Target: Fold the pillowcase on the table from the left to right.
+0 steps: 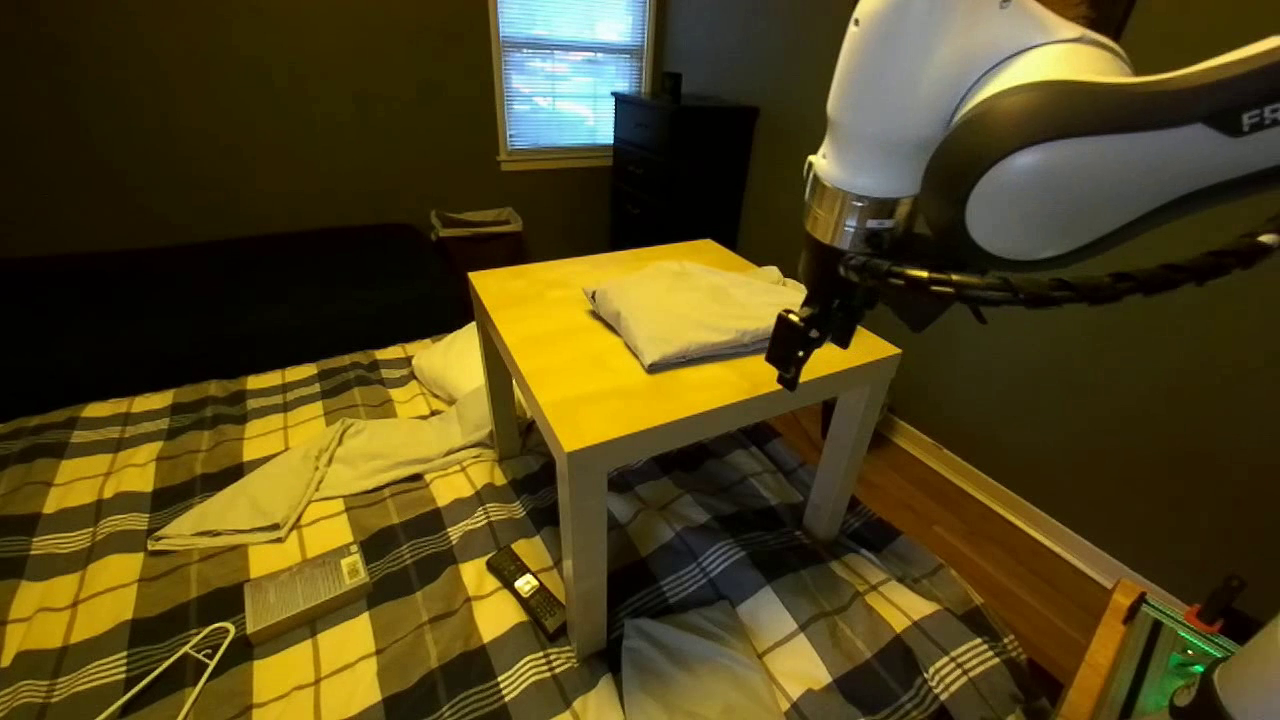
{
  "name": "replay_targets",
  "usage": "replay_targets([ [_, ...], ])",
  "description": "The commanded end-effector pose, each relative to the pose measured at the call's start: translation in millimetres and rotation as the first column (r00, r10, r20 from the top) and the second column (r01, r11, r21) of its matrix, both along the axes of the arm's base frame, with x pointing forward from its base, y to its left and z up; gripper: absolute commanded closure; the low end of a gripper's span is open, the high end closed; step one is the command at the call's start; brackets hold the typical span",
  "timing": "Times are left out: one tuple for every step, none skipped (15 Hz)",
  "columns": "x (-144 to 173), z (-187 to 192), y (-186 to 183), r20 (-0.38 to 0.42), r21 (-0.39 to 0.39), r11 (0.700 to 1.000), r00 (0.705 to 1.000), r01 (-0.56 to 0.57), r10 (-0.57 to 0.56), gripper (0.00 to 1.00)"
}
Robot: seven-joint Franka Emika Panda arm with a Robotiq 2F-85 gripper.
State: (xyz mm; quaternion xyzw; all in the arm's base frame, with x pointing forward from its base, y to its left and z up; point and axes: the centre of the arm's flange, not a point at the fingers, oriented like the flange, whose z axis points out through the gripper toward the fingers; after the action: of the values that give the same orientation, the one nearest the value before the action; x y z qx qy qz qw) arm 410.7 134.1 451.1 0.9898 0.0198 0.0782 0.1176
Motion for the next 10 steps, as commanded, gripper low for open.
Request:
replay_targets([
  [58.5,1.6,47.3,0.017,-0.054,0.990,0.991,0.130,-0.129,0.00],
  [69.6,2.5,55.4,0.042,-0.066,0.983,0.985,0.170,-0.168,0.00],
  [84.3,0.7,60.9,0.060,-0.076,0.973,0.975,0.219,-0.215,0.00],
  [96.0,-1.5,64.5,0.068,-0.085,0.964,0.966,0.253,-0.248,0.00],
  [110.1,-5.0,67.1,0.088,-0.096,0.947,0.951,0.305,-0.298,0.00],
  [124.8,-10.0,69.5,0.096,-0.107,0.929,0.934,0.354,-0.344,0.00],
  [136.5,-15.0,72.0,0.106,-0.114,0.914,0.920,0.389,-0.378,0.00],
  [150.6,-21.7,76.2,0.117,-0.121,0.900,0.906,0.420,-0.407,0.00],
  [164.2,-28.0,81.3,0.120,-0.123,0.890,0.897,0.439,-0.425,0.00],
  [178.2,-35.6,87.0,0.135,-0.129,0.882,0.890,0.452,-0.436,0.00],
])
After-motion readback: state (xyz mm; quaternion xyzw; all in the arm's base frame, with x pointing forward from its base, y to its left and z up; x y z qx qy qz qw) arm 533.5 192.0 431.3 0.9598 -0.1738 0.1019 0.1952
